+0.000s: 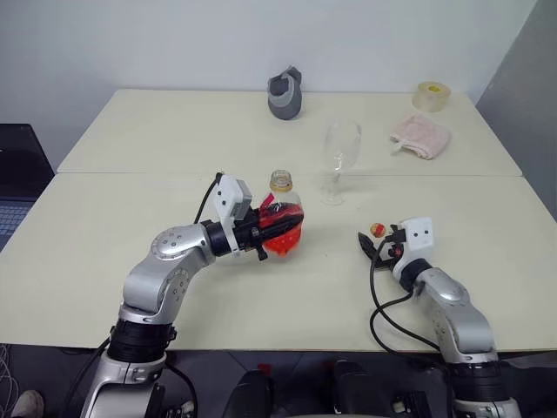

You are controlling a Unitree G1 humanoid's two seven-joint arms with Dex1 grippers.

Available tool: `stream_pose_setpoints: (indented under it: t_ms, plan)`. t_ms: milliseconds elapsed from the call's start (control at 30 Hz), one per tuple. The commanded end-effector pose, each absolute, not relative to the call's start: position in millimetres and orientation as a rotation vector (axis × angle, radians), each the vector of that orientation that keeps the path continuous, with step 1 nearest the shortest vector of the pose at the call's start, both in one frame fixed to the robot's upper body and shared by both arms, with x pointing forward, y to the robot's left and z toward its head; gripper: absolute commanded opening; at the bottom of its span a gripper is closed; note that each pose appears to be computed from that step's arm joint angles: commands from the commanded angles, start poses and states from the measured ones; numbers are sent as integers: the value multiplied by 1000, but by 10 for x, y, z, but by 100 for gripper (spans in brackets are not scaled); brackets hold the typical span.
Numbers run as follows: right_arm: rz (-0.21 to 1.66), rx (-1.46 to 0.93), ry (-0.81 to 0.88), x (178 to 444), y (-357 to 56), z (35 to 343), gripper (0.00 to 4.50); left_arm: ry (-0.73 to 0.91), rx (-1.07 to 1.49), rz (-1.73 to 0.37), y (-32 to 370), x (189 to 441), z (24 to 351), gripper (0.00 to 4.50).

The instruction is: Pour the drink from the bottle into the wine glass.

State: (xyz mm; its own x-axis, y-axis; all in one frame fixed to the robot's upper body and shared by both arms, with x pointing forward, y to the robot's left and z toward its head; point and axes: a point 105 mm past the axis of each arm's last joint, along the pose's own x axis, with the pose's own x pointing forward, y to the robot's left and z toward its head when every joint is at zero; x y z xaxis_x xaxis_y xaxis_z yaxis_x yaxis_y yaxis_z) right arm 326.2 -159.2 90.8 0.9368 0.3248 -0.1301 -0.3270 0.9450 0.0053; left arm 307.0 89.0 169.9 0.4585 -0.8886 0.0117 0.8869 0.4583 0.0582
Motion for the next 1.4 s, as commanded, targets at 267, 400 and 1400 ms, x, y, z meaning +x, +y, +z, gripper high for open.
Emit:
stream_pose_setpoints:
  t_ms: [267, 400, 1400]
  plan:
    - [899, -45, -73, 2710, -1079, 1782, 446, -114, 29, -808, 1276, 3288, 1835, 134]
    - [1083, -71, -110, 2637, -827, 1875, 446, -117, 35, -613, 1534, 3496, 1809, 134]
    - [1206, -100, -197, 2932, -387, 1966, 450, -204, 72, -63, 2643, 4258, 1664, 246]
